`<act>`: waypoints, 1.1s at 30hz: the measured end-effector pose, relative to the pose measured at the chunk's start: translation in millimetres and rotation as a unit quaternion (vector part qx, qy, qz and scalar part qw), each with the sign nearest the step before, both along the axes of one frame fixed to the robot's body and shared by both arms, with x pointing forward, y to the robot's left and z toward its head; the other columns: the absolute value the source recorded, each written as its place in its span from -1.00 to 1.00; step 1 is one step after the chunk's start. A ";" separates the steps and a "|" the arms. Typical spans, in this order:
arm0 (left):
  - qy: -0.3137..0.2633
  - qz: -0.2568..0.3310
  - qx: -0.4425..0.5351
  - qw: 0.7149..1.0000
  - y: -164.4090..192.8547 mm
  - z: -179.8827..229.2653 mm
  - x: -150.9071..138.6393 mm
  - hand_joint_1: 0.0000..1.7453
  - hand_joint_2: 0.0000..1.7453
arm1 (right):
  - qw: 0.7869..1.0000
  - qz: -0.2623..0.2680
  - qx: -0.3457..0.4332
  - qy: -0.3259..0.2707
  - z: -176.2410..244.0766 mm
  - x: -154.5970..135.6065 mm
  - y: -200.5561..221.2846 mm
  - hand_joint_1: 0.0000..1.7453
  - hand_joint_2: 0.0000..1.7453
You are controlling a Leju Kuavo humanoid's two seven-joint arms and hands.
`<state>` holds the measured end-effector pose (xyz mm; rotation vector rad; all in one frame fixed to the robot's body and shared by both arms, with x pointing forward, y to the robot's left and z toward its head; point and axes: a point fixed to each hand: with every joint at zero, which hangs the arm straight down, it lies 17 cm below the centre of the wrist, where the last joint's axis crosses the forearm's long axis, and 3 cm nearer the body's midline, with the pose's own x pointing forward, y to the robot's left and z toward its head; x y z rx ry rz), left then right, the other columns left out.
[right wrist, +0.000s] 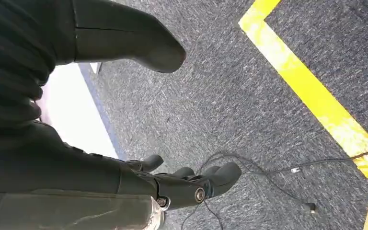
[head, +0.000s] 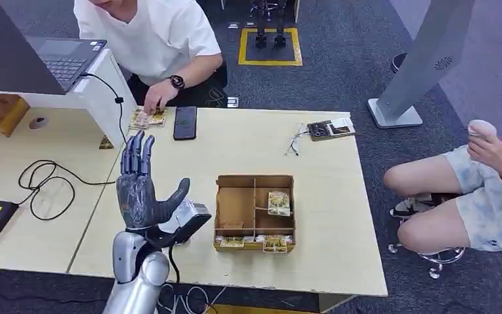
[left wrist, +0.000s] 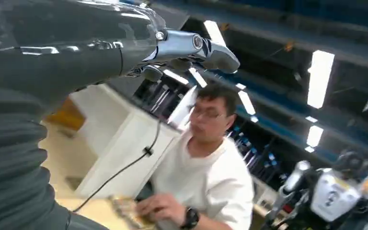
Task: Pass the card to the sensor for recognition and then transmit it.
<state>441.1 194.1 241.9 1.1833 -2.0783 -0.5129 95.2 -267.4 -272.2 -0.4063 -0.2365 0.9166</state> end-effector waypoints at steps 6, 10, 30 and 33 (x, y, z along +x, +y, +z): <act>-0.025 -0.026 -0.018 0.999 -5.1 6.3 -22.6 -1.00 1.00 | 1.000 -0.006 0.000 0.000 0.0 -0.4 -0.9 -1.00 1.00; -0.035 -0.055 -0.013 0.998 -20.4 6.1 -39.3 -1.00 1.00 | 1.000 -0.011 -0.001 -0.003 0.3 0.3 -1.9 -1.00 1.00; 0.009 -0.143 0.038 0.989 -72.8 -38.0 -112.1 -1.00 1.00 | 0.998 -0.061 0.002 -0.008 -0.4 -4.8 -11.6 -1.00 1.00; 0.023 -0.152 0.050 0.987 -80.0 -48.1 -116.6 -1.00 1.00 | 0.998 -0.062 0.002 -0.008 -0.5 -4.9 -12.3 -1.00 1.00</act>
